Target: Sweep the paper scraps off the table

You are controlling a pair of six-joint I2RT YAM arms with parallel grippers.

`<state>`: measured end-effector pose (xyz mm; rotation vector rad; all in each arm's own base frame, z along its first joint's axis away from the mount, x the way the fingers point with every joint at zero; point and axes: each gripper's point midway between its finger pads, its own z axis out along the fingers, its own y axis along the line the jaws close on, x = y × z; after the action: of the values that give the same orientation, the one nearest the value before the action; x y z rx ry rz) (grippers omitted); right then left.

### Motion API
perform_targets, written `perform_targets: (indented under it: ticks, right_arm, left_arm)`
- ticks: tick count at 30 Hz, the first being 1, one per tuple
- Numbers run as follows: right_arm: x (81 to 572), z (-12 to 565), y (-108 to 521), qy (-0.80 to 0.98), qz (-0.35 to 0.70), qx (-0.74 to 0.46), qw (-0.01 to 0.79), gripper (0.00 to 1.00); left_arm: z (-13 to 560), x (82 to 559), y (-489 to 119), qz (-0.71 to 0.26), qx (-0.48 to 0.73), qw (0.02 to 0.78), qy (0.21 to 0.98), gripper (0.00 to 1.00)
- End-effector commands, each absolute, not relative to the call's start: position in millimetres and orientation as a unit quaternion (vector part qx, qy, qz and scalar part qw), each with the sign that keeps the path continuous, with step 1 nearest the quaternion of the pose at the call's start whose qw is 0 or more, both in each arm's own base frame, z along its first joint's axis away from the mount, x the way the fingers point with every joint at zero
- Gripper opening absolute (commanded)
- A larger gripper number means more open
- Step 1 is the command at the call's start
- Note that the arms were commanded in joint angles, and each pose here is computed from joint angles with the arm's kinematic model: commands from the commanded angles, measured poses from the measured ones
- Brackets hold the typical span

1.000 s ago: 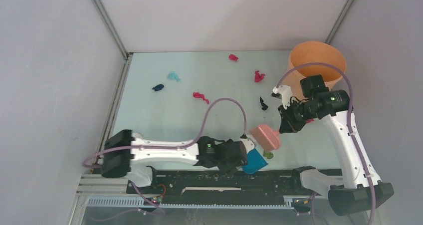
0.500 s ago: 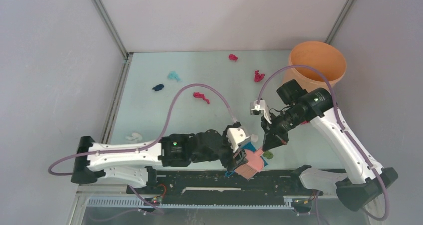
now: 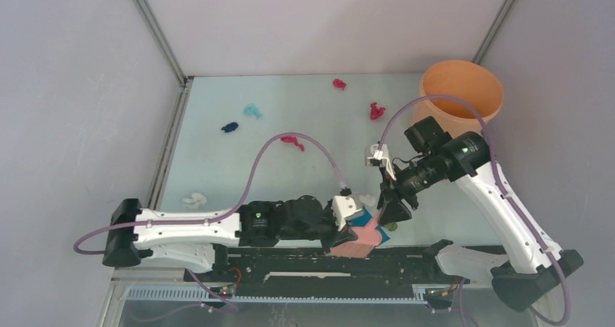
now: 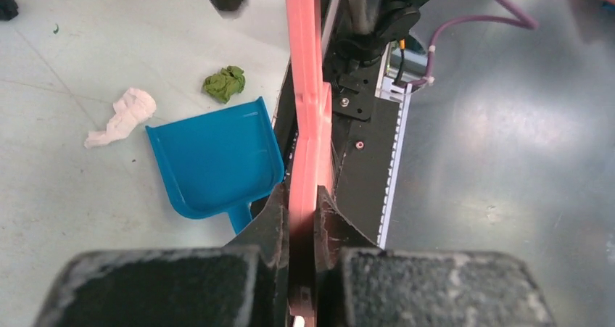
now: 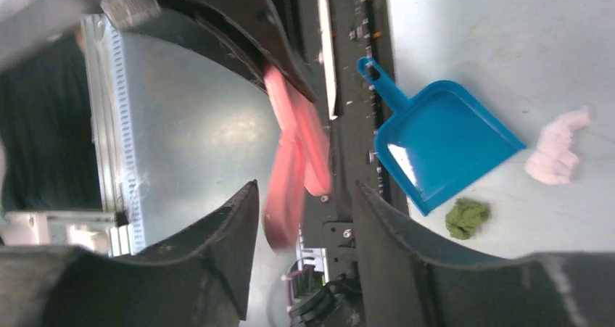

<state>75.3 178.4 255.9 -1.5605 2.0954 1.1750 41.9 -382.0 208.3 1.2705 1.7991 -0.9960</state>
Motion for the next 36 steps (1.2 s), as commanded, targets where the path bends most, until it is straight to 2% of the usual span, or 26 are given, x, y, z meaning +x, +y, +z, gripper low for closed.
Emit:
perform_targets:
  ticks: [1, 3, 5, 12, 19, 28, 30, 33, 34, 35, 36]
  right_arm:
    - [99, 289, 187, 0.713, 0.427, -0.496, 0.251, 0.67]
    - [114, 298, 186, 0.712, 0.438, -0.457, 0.303, 0.83]
    - [125, 303, 185, 0.711, 0.464, -0.413, 0.329, 0.90]
    - [121, 295, 199, 0.679, 0.566, -0.378, 0.277, 0.89]
    - [106, 305, 201, 0.641, 0.601, -0.392, 0.271, 0.82]
    - [97, 308, 201, 0.619, 0.627, -0.393, 0.262, 0.49]
    - [99, 305, 201, 0.624, 0.624, -0.390, 0.263, 0.39]
    - [104, 300, 202, 0.636, 0.616, -0.383, 0.264, 0.18]
    - [105, 300, 201, 0.638, 0.613, -0.383, 0.266, 0.08]
    - [106, 298, 201, 0.642, 0.607, -0.384, 0.269, 0.00]
    - [107, 296, 200, 0.646, 0.599, -0.385, 0.274, 0.00]
  left_arm:
    - [282, 57, -376, -0.499, 0.356, 0.456, 0.645, 0.00]
    - [306, 64, -363, -0.551, 0.278, 0.489, 0.616, 0.00]
    - [314, 73, -346, -0.584, 0.204, 0.507, 0.600, 0.00]
    - [338, 95, -310, -0.655, 0.039, 0.533, 0.535, 0.00]
    - [338, 96, -320, -0.683, 0.022, 0.509, 0.524, 0.00]
    - [336, 97, -341, -0.688, 0.032, 0.494, 0.531, 0.00]
    - [336, 96, -347, -0.690, 0.041, 0.490, 0.531, 0.00]
    - [332, 96, -354, -0.692, 0.054, 0.478, 0.538, 0.00]
    - [329, 95, -355, -0.692, 0.060, 0.474, 0.541, 0.02]
    - [326, 94, -357, -0.690, 0.070, 0.470, 0.546, 0.13]
    - [323, 92, -358, -0.687, 0.086, 0.466, 0.551, 0.27]
